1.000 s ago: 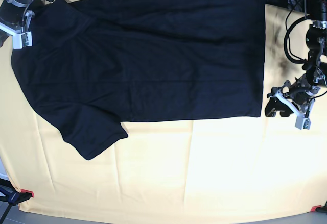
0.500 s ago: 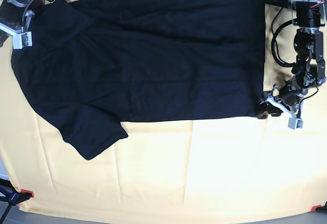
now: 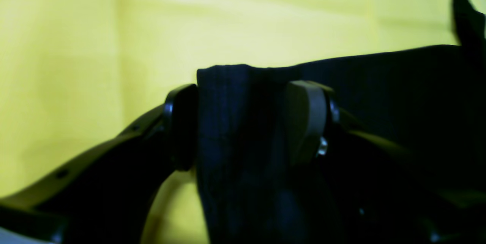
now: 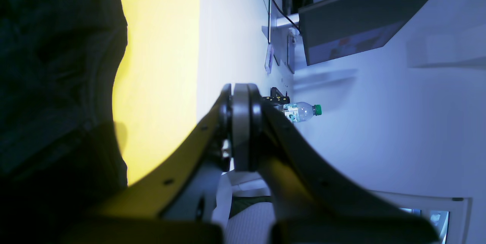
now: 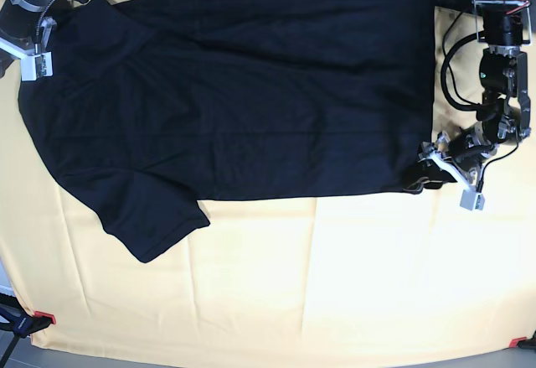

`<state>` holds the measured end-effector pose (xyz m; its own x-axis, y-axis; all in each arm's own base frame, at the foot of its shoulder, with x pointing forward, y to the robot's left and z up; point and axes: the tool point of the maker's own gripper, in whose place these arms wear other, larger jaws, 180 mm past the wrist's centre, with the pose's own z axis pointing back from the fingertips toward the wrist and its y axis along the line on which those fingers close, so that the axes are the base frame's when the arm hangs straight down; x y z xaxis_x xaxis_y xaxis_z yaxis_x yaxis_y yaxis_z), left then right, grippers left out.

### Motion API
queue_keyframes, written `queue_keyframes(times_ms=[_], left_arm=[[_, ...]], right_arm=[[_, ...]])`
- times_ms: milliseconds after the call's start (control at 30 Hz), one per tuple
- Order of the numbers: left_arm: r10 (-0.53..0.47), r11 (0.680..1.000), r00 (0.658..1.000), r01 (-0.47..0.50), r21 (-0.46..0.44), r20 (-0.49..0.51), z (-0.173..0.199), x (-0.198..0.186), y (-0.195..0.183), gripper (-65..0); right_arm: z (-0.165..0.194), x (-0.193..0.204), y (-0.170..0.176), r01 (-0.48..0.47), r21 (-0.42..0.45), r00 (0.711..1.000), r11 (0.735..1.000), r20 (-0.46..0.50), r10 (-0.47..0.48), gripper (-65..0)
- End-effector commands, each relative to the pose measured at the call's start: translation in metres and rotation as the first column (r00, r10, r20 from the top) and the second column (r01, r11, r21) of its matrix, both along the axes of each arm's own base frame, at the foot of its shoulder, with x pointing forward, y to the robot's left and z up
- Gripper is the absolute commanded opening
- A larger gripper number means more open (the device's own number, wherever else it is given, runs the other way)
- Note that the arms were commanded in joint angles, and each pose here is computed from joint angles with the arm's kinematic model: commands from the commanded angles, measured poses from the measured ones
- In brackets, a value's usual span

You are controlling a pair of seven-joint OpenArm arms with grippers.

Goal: Fold the T-shirt properly
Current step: 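Grasp the shirt's side edge near the hem with the left gripper, then move the right gripper along the shirt to the sleeve near the hem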

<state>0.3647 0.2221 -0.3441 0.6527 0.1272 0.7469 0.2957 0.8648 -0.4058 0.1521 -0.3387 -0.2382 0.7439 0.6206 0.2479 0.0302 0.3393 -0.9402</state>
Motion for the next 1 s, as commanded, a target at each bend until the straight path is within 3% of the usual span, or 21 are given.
queue_keyframes(times_ms=[0,300,367,433,533,667,900,967], left_arm=[[-0.004,1.0,0.998,0.005,-0.018,0.063,0.022,0.01,0.003,-27.7],[-0.024,0.999,0.997,0.027,-0.043,0.078,0.026,0.009,-0.002,-27.8],[-0.023,0.999,0.997,0.027,-0.043,0.078,0.026,0.009,-0.002,-30.9],[-0.023,0.999,0.997,0.026,-0.044,0.078,0.026,0.009,-0.002,-42.3],[-0.024,0.999,0.997,0.027,-0.04,0.077,0.025,0.009,-0.001,-65.0],[-0.033,0.999,0.998,0.031,0.027,0.062,0.017,0.008,0.004,-65.0],[-0.035,0.999,0.998,0.033,0.036,0.059,0.016,0.007,0.004,-65.0],[-0.035,0.999,0.998,0.032,0.037,0.059,0.016,0.007,0.005,-65.0]], right_arm=[[0.012,0.005,0.002,-0.023,-0.027,0.999,0.999,0.034,0.024,-65.0],[0.012,0.005,0.002,-0.023,-0.027,0.999,0.999,0.034,0.024,-65.0],[0.012,0.005,0.002,-0.023,-0.027,0.999,0.999,0.034,0.024,-65.0],[0.012,0.005,0.002,-0.023,-0.027,0.999,0.999,0.034,0.024,-65.0],[0.012,0.005,0.002,-0.024,-0.027,0.999,0.999,0.035,0.025,-65.0],[0.016,0.01,0.006,-0.054,-0.023,0.996,0.998,0.075,0.056,-65.0],[0.042,0.05,0.025,-0.186,-0.062,0.96,0.981,0.201,0.195,-65.0],[0.044,0.068,0.029,-0.207,0.016,0.948,0.978,0.252,0.196,-65.0]])
